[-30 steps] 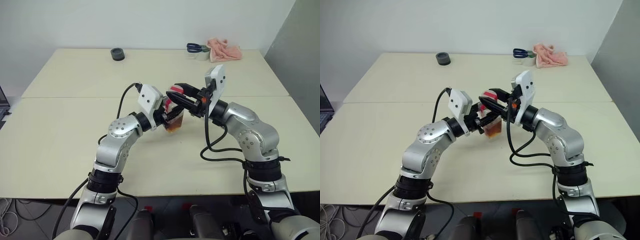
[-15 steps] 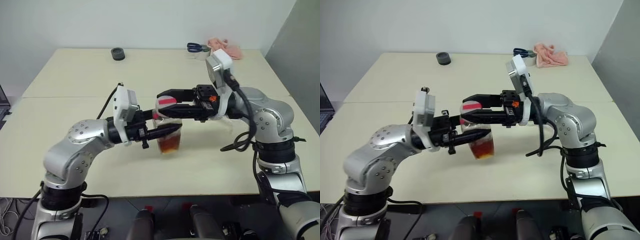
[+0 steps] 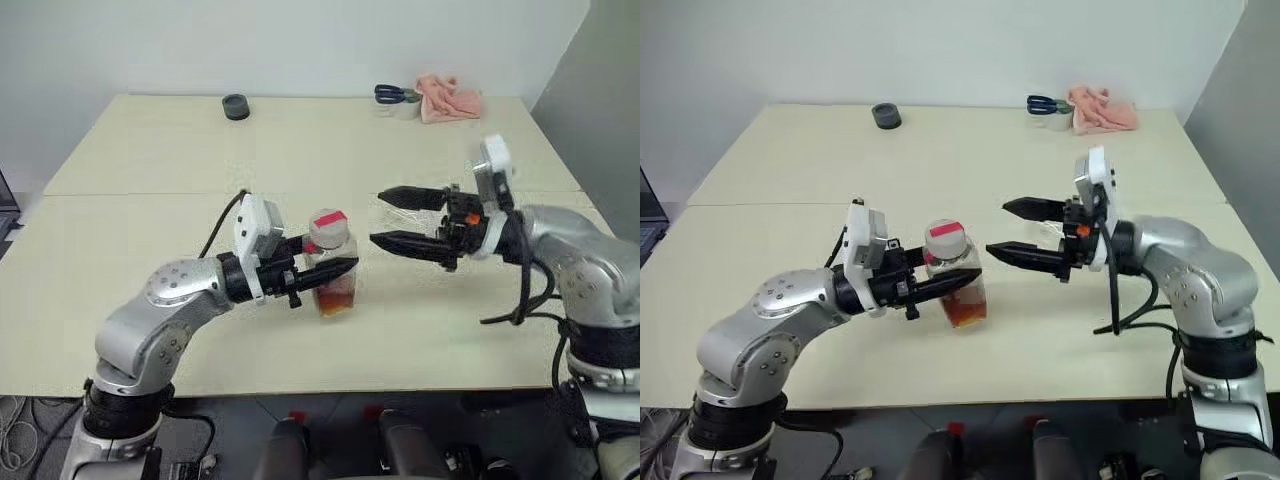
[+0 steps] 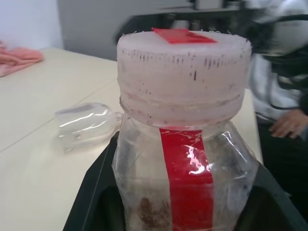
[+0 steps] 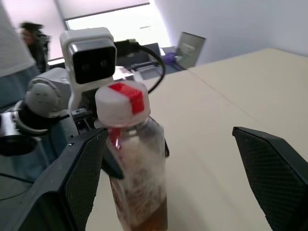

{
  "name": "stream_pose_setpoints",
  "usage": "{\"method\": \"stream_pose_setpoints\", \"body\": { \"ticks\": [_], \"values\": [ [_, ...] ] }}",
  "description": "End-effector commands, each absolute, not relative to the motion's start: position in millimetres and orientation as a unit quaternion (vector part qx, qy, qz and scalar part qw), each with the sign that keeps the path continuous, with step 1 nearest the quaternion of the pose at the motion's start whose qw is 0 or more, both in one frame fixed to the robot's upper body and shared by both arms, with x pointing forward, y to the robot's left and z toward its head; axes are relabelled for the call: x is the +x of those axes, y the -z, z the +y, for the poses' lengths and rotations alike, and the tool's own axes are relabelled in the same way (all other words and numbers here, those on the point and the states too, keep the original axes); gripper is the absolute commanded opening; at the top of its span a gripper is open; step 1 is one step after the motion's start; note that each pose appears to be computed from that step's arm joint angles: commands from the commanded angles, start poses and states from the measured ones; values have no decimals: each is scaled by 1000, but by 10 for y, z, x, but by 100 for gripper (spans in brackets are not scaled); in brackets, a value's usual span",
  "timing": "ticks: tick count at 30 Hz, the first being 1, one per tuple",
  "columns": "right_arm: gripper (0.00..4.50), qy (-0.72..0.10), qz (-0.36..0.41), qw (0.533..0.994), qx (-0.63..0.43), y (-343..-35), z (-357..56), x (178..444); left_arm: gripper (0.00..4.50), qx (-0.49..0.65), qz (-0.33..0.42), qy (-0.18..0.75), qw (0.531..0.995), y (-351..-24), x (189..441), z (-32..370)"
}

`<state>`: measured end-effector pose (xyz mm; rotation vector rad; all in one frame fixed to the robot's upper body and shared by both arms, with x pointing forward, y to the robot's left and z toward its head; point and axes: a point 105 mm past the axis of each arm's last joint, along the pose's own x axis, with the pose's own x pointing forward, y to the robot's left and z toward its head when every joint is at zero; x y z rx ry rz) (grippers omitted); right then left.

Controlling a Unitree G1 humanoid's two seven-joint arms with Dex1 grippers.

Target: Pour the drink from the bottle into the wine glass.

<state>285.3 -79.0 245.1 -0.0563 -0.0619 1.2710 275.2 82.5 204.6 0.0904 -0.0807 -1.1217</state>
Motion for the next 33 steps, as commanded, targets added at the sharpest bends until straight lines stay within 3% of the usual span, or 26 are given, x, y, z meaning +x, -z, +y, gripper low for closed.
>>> {"method": "stream_pose_setpoints", "body": {
  "ticks": [1,10,19,22,28,33],
  "values": [
    [448,-556,-87,826,-37,-2646,-657,2752,192,59,-80,501,860,-2149,2796,803],
    [448,-539,-127,832,2,-2725,-251,2696,192,67,-100,494,861,-2144,2865,659],
    [448,-541,-112,833,2,-2587,-227,2736,192,66,-105,490,863,-2173,2882,668],
    [384,-533,-119,837,18,-2613,-239,2765,192,64,-107,487,864,-2181,2885,673],
    [180,-532,-119,838,26,-2602,-235,2760,192,58,-108,480,868,-2197,2899,687],
    [181,-551,-117,825,35,-2596,-196,2712,192,58,-104,497,860,-2204,2857,659]
  ]
}}
